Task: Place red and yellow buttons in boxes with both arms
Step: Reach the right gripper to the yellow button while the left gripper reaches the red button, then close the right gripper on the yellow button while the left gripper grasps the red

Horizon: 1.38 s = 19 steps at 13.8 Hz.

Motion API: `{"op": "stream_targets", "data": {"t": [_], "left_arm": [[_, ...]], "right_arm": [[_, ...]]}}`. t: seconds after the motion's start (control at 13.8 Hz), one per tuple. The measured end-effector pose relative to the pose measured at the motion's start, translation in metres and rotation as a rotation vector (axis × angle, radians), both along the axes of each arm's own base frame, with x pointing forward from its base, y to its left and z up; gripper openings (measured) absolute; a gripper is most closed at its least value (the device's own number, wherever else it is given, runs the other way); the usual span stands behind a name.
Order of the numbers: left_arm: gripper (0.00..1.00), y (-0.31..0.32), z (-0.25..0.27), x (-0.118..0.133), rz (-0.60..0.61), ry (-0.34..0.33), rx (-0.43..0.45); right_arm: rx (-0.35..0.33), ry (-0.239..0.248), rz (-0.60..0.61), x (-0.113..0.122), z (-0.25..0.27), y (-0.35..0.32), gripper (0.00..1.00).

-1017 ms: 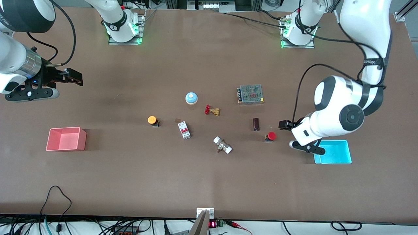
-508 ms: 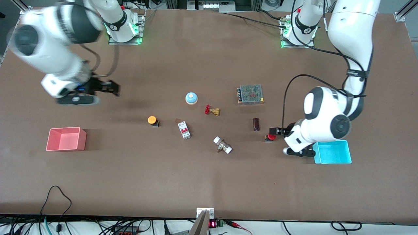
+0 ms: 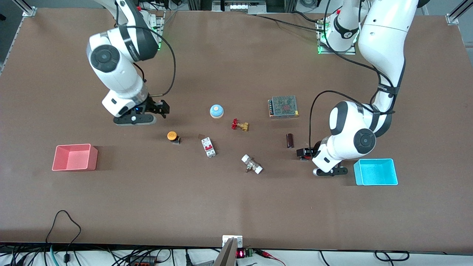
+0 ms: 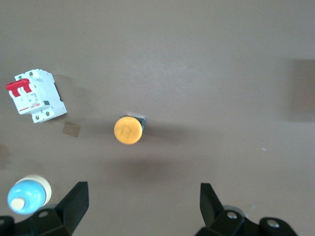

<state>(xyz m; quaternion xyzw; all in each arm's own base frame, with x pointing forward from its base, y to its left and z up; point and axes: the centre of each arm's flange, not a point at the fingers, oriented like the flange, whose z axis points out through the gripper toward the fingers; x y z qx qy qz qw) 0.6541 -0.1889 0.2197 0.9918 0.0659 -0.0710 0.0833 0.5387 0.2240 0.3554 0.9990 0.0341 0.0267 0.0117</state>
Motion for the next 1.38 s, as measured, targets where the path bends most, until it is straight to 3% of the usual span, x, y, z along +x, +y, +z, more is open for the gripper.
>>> {"op": "stream_targets", "data": {"t": [0.29, 0.51, 0.87, 1.38], "left_arm": [[1.00, -0.024, -0.013, -0.006, 0.074, -0.015, 0.080], [1.00, -0.030, -0.024, -0.009, 0.081, -0.006, 0.089], [1.00, -0.023, -0.029, -0.008, -0.039, -0.048, 0.201], [0.99, -0.026, -0.032, -0.005, -0.006, -0.068, 0.159]], "right_arm": [[0.034, -0.036, -0.070, 0.012, -0.040, 0.007, 1.00], [0.039, -0.028, -0.086, 0.017, -0.070, 0.008, 1.00], [0.040, -0.009, -0.119, 0.032, -0.102, 0.012, 1.00], [0.024, 0.029, -0.099, 0.027, -0.133, 0.023, 0.98]]}}
